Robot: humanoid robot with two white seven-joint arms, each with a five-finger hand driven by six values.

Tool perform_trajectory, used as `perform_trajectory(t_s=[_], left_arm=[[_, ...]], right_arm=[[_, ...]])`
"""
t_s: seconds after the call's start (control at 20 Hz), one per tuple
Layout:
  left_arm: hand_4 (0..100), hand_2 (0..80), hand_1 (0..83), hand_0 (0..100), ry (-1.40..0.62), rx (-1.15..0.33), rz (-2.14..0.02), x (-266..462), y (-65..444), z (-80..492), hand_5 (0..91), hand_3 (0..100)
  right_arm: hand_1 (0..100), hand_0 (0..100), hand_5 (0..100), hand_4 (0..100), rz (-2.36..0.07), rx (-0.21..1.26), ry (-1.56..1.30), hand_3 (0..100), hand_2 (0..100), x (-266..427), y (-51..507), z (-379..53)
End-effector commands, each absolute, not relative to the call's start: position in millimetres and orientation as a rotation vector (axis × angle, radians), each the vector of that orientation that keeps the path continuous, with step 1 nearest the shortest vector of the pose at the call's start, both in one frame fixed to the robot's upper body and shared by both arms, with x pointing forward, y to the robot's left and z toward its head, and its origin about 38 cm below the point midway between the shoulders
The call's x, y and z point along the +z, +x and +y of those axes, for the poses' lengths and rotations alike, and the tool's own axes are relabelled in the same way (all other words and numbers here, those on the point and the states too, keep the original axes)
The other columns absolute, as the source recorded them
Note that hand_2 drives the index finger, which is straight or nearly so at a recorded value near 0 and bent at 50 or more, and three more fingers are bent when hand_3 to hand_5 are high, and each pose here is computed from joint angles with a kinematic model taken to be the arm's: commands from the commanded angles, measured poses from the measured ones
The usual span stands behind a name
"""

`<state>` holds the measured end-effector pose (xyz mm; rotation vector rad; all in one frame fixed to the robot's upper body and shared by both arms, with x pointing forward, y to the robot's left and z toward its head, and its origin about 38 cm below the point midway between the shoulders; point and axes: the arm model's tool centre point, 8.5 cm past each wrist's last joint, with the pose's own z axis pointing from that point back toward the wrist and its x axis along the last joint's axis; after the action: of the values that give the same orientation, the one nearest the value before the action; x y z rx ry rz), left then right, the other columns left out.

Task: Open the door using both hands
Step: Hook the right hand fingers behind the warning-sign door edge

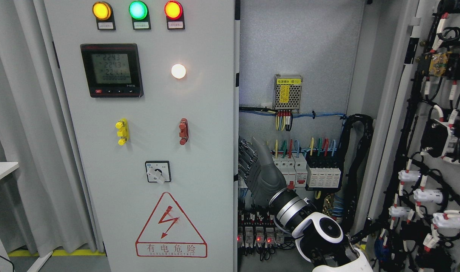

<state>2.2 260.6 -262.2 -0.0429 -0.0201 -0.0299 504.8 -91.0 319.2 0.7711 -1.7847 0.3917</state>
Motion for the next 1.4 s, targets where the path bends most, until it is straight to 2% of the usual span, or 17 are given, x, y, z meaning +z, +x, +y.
perform_trajectory(t_s=[0.0, 0.2, 1.0, 1.35], left_arm=[[3, 2.7, 0.0, 29, -0.021, -0.033, -0.045, -261, 16, 276, 0.0, 3], [3, 2.7, 0.0, 29, -0.021, -0.033, -0.047, -261, 16, 276, 0.0, 3], [3, 2.7, 0.0, 29, -0.021, -0.033, -0.045, -261, 16, 276, 0.0, 3], [4, 2.7, 0.0, 29, -0.021, -0.033, -0.045, -261, 16, 276, 0.0, 3]], right_arm=[[0, 22, 0, 0, -1.775, 0.385, 0.809, 0, 0, 318, 507, -94], [0, 22, 0, 0, -1.785, 0.352, 0.831, 0, 0, 321, 509, -103], [0, 22, 0, 0, -1.778, 0.394, 0.886, 0, 0, 316, 506, -107], [0, 22, 0, 0, -1.799, 0.366, 0.877, 0, 0, 319, 509, -120]])
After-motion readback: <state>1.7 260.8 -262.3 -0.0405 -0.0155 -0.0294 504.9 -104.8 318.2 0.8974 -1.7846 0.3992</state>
